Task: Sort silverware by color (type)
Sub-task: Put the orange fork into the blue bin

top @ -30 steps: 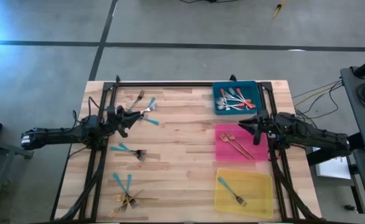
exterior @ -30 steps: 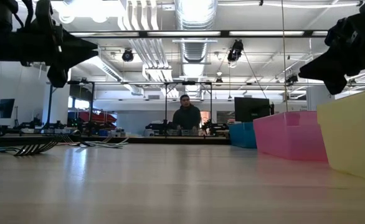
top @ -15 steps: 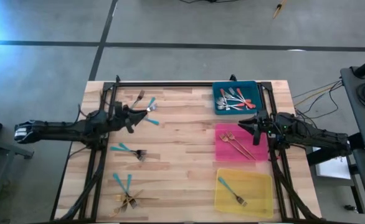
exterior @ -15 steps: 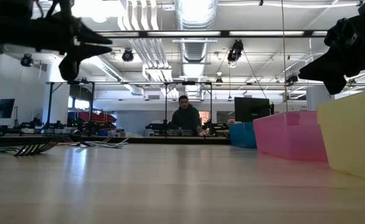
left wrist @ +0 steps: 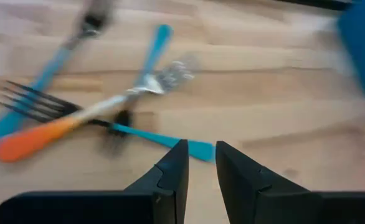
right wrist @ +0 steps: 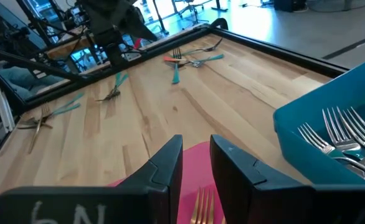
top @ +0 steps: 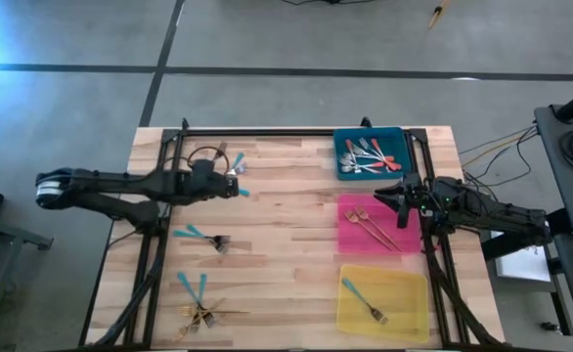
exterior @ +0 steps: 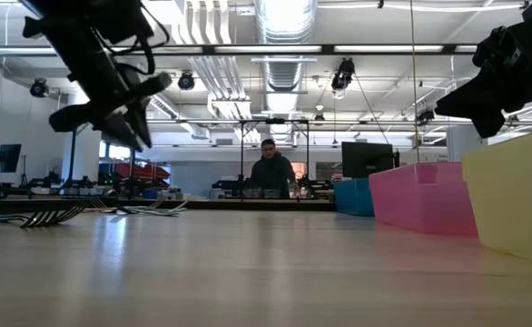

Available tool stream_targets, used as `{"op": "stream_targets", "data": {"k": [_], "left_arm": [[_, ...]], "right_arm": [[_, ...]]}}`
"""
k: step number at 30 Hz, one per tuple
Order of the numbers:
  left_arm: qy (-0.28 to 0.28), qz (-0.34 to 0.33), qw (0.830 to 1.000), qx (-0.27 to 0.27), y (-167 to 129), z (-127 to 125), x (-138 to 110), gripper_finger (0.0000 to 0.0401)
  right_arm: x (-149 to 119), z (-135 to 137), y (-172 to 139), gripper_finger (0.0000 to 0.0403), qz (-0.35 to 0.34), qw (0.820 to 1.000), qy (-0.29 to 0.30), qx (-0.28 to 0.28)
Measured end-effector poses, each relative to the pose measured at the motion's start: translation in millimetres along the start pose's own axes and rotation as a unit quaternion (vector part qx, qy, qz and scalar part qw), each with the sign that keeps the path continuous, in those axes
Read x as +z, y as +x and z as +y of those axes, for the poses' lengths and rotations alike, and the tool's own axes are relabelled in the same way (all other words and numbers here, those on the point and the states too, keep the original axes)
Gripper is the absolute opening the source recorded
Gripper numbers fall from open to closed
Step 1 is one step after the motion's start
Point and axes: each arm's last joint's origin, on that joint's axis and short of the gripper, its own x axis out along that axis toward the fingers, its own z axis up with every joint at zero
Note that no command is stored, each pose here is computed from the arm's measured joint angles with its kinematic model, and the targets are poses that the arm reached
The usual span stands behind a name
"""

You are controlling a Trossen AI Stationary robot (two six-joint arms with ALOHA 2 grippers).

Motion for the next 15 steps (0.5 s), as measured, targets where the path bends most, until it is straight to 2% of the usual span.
{"op": "stream_targets", "data": {"k": [6,10,15], "left_arm": [[0.005,0.014,0.998,0.061,9,2,6,0.0064],[0.044,0.023,0.995,0.088,19,1,7,0.0064],[0.058,0.035,0.991,0.119,33,0,3,0.0064]], "right_arm": [[0,0,0,0.0073,0.0,1.0,0.0,0.0],[0,0,0,0.0073,0.0,1.0,0.0,0.0],[0,0,0,0.0073,0.0,1.0,0.0,0.0]]}}
